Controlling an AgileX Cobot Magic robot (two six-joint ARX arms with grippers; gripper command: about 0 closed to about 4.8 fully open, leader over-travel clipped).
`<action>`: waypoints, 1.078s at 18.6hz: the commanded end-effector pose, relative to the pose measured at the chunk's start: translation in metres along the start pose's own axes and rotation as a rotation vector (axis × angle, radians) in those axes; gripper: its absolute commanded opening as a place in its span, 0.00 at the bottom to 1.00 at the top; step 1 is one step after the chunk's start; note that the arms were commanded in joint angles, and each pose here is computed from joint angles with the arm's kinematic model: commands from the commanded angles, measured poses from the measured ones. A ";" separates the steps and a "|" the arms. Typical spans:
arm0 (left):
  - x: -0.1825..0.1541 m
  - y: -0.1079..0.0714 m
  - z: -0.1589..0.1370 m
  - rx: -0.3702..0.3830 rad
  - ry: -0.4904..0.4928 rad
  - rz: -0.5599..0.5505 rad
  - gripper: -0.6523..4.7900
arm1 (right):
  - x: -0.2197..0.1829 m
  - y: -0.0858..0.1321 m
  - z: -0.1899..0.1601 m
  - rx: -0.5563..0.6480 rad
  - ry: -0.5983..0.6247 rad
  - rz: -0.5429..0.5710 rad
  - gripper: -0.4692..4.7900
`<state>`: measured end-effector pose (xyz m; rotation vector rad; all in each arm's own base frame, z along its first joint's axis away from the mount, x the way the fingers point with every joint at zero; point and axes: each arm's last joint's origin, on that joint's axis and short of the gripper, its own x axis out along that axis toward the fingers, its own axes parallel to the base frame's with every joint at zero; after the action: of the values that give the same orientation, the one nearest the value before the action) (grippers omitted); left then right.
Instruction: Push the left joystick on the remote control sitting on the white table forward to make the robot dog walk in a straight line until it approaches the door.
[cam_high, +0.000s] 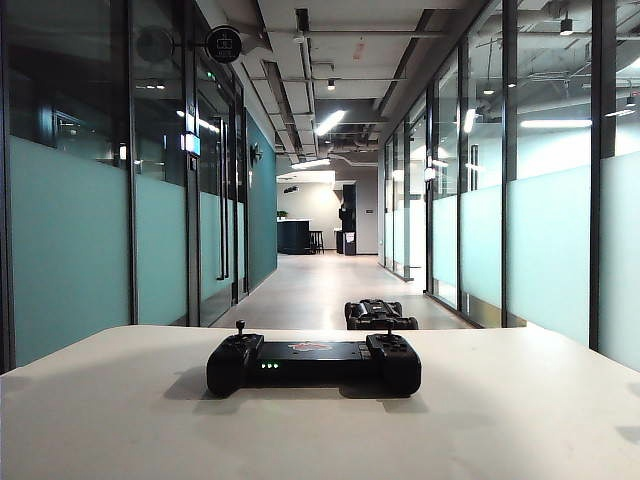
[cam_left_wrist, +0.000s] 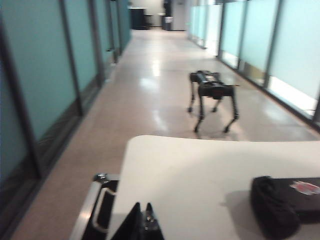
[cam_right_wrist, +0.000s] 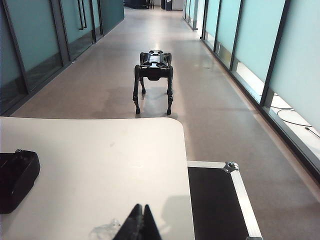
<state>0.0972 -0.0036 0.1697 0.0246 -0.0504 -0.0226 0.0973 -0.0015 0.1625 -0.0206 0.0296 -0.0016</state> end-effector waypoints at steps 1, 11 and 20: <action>0.000 0.001 0.000 0.001 0.002 0.030 0.11 | 0.000 0.000 -0.001 -0.003 -0.009 -0.001 0.08; 0.000 0.001 0.003 -0.018 -0.010 0.032 0.11 | -0.001 0.000 0.006 -0.008 -0.038 0.002 0.08; 0.001 0.001 0.013 -0.064 -0.012 0.030 0.11 | -0.006 0.000 0.028 -0.012 -0.112 0.003 0.08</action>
<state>0.0975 -0.0028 0.1766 -0.0369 -0.0372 0.0028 0.0932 -0.0008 0.1849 -0.0285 -0.0479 0.0039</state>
